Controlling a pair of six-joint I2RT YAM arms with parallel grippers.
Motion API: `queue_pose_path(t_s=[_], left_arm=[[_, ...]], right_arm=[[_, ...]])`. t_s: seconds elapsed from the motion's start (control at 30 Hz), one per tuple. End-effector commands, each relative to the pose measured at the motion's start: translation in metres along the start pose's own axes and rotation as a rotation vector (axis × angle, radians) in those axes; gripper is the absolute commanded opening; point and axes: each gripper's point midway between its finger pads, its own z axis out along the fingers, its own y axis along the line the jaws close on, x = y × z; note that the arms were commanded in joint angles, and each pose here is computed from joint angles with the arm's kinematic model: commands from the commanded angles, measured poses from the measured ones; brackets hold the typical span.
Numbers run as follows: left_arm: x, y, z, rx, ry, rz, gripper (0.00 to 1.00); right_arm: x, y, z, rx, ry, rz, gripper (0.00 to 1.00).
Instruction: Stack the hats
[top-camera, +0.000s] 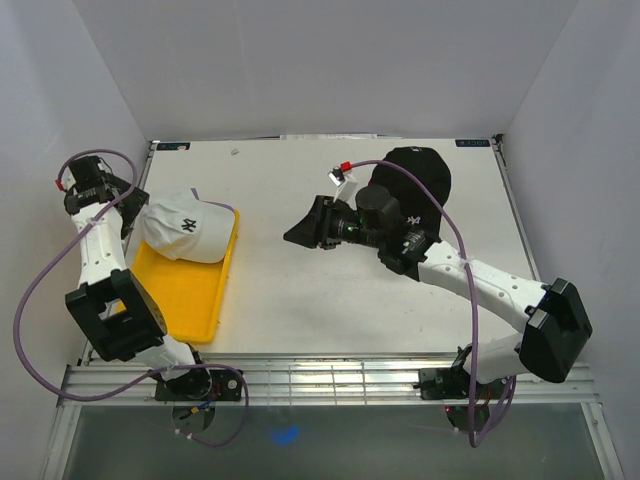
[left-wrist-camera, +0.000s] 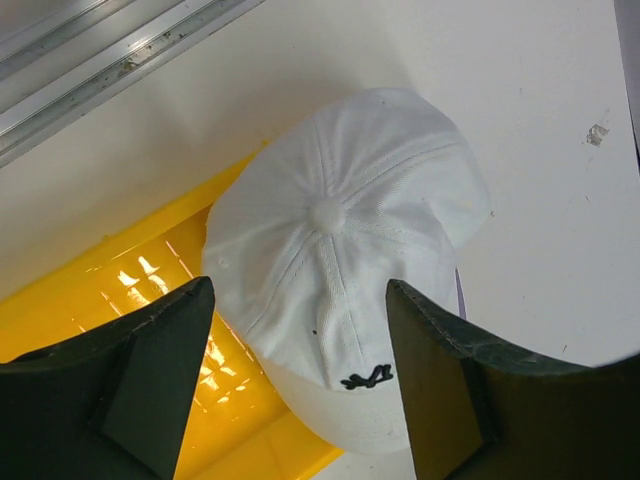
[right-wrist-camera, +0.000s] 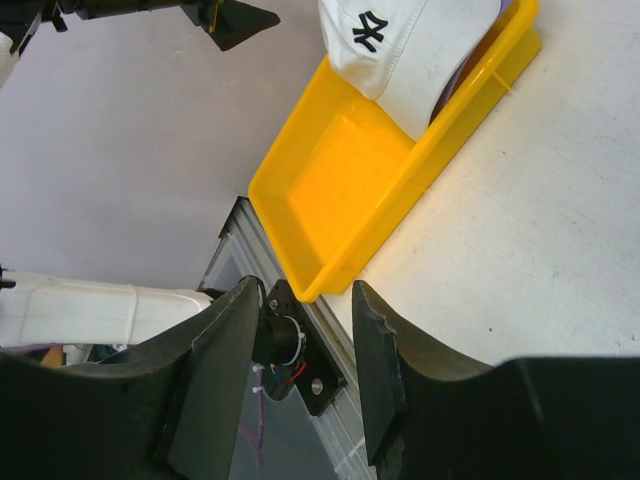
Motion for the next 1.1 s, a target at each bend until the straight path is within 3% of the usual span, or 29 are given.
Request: queue_pose_path(t_s=[0.0,0.27,0.53,0.63,0.9,1.07], left_arm=[[0.001,-0.015,0.005,0.091,0.023,0.011,0.80],[0.014,-0.019,0.023,0.121,0.075,-0.002,0.80],[0.027,-0.018,0.038,0.139,0.108,-0.010,0.73],[0.027,-0.019,0.039,0.146,0.106,-0.007,0.66],[0.018,-0.023,0.034,0.156,0.088,0.014,0.31],[0.014,-0.025,0.020,0.162,0.079,0.034,0.16]], right_arm=[[-0.002,-0.002,-0.008,-0.009,-0.005,-0.041,0.49],[0.002,-0.018,-0.011,-0.002,0.003,-0.029,0.49],[0.006,-0.029,-0.006,-0.004,0.012,-0.013,0.49],[0.005,-0.031,-0.005,-0.001,0.011,-0.010,0.48],[0.009,-0.038,-0.005,0.013,0.017,0.001,0.48],[0.009,-0.039,-0.007,0.018,0.015,0.003,0.47]])
